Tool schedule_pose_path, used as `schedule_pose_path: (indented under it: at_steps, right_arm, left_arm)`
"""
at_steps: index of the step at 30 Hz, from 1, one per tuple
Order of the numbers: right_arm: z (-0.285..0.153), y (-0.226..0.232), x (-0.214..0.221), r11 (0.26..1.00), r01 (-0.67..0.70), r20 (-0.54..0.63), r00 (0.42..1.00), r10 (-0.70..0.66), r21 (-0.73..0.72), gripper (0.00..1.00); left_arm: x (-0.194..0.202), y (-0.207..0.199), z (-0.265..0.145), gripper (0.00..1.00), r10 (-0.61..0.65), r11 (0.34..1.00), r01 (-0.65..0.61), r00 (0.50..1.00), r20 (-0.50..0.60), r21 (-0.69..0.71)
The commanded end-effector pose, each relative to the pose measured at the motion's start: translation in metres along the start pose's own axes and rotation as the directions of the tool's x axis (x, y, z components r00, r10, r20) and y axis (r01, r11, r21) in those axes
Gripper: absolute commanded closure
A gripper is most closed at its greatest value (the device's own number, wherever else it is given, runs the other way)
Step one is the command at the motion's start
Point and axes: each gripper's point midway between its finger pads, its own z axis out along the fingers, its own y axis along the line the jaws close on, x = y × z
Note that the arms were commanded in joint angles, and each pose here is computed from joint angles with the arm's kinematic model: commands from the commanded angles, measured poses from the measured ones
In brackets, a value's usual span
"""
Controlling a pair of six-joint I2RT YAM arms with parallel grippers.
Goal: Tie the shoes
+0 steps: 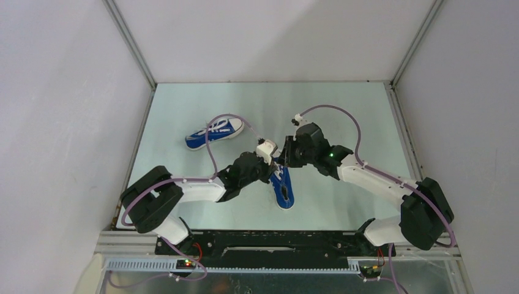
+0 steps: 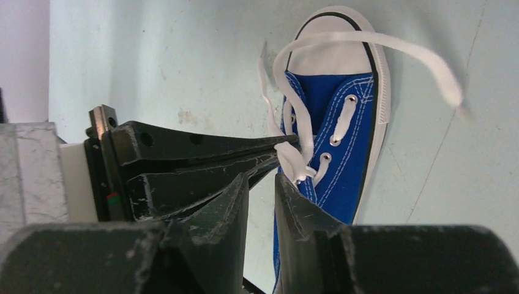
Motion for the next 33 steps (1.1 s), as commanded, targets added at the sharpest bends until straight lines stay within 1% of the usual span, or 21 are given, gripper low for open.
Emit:
schedule_pose_path:
  at_steps: [1, 2, 3, 4, 5, 7, 8, 9, 11, 12, 13, 14, 17, 20, 26, 27, 28, 33]
  right_arm:
    - [-0.007, -0.008, -0.002, 0.999, 0.037, 0.017, 0.999, -0.038, 0.039, 0.73]
    - [-0.009, -0.011, -0.004, 0.996, 0.075, 0.025, 0.997, -0.076, 0.048, 0.71]
    - [-0.013, -0.015, -0.008, 0.995, 0.087, 0.033, 0.995, -0.089, 0.056, 0.67]
    - [-0.014, -0.017, -0.010, 0.990, 0.132, 0.031, 0.991, -0.133, 0.049, 0.66]
    - [-0.057, 0.001, -0.043, 0.988, 0.154, 0.178, 0.973, -0.149, -0.014, 0.65]
    - [-0.023, -0.033, -0.031, 0.984, 0.177, 0.079, 0.981, -0.179, 0.030, 0.62]
    - [-0.021, -0.042, -0.035, 0.979, 0.205, 0.072, 0.976, -0.205, 0.014, 0.58]
    - [-0.015, -0.048, -0.037, 0.976, 0.218, 0.071, 0.973, -0.218, 0.005, 0.55]
    - [-0.007, -0.046, -0.037, 0.953, 0.282, 0.038, 0.959, -0.279, -0.113, 0.51]
    - [0.003, -0.059, -0.035, 0.944, 0.311, 0.008, 0.950, -0.312, -0.112, 0.49]
    - [0.006, -0.057, -0.041, 0.928, 0.349, 0.009, 0.936, -0.351, -0.132, 0.49]
    - [0.016, -0.062, -0.043, 0.927, 0.349, -0.024, 0.934, -0.356, -0.137, 0.48]
    - [0.033, -0.061, -0.042, 0.894, 0.386, -0.075, 0.908, -0.412, -0.229, 0.47]
    - [0.053, -0.063, -0.041, 0.885, 0.381, -0.138, 0.894, -0.427, -0.270, 0.44]
    - [0.082, -0.069, -0.056, 0.846, 0.444, -0.120, 0.861, -0.494, -0.294, 0.41]
    - [0.088, -0.074, -0.049, 0.850, 0.432, -0.154, 0.858, -0.490, -0.301, 0.41]
    - [0.090, -0.070, -0.055, 0.834, 0.452, -0.140, 0.847, -0.512, -0.315, 0.41]
    - [0.107, -0.071, -0.055, 0.821, 0.472, -0.166, 0.825, -0.540, -0.323, 0.43]
  left_arm:
    - [-0.023, -0.003, -0.004, 1.00, -0.014, 1.000, 0.013, 0.997, 0.075, 0.016]
    - [-0.022, -0.003, -0.005, 1.00, -0.015, 1.000, 0.014, 0.997, 0.074, 0.017]
    - [-0.023, -0.003, -0.005, 1.00, -0.017, 1.000, 0.016, 0.997, 0.074, 0.018]
    - [-0.023, -0.003, -0.006, 1.00, -0.019, 1.000, 0.018, 0.997, 0.074, 0.016]
    - [-0.023, -0.002, -0.006, 1.00, -0.027, 1.000, 0.027, 0.997, 0.073, 0.010]
    - [-0.021, 0.000, -0.007, 1.00, -0.048, 0.999, 0.048, 0.997, 0.064, -0.008]
    - [-0.021, 0.001, -0.008, 1.00, -0.058, 0.998, 0.059, 0.996, 0.065, -0.015]
    - [-0.019, 0.003, -0.009, 1.00, -0.080, 0.996, 0.081, 0.995, 0.062, -0.027]
    - [-0.018, 0.005, -0.010, 1.00, -0.112, 0.993, 0.115, 0.991, 0.073, -0.039]
    - [-0.017, 0.006, -0.011, 1.00, -0.122, 0.991, 0.126, 0.989, 0.080, -0.042]
    - [-0.016, 0.007, -0.011, 1.00, -0.136, 0.989, 0.140, 0.987, 0.086, -0.047]
    - [-0.015, 0.007, -0.012, 1.00, -0.148, 0.987, 0.153, 0.985, 0.091, -0.048]
    - [-0.014, 0.009, -0.012, 1.00, -0.172, 0.982, 0.178, 0.980, 0.098, -0.058]
    - [-0.010, 0.011, -0.012, 1.00, -0.224, 0.971, 0.231, 0.968, 0.110, -0.061]
    - [-0.007, 0.019, -0.016, 1.00, -0.266, 0.957, 0.279, 0.953, 0.145, -0.074]
    - [-0.006, 0.022, -0.017, 1.00, -0.271, 0.955, 0.285, 0.952, 0.144, -0.084]
    - [-0.006, 0.023, -0.017, 1.00, -0.279, 0.952, 0.293, 0.949, 0.147, -0.088]
    - [-0.006, 0.031, -0.022, 1.00, -0.301, 0.942, 0.321, 0.938, 0.172, -0.101]
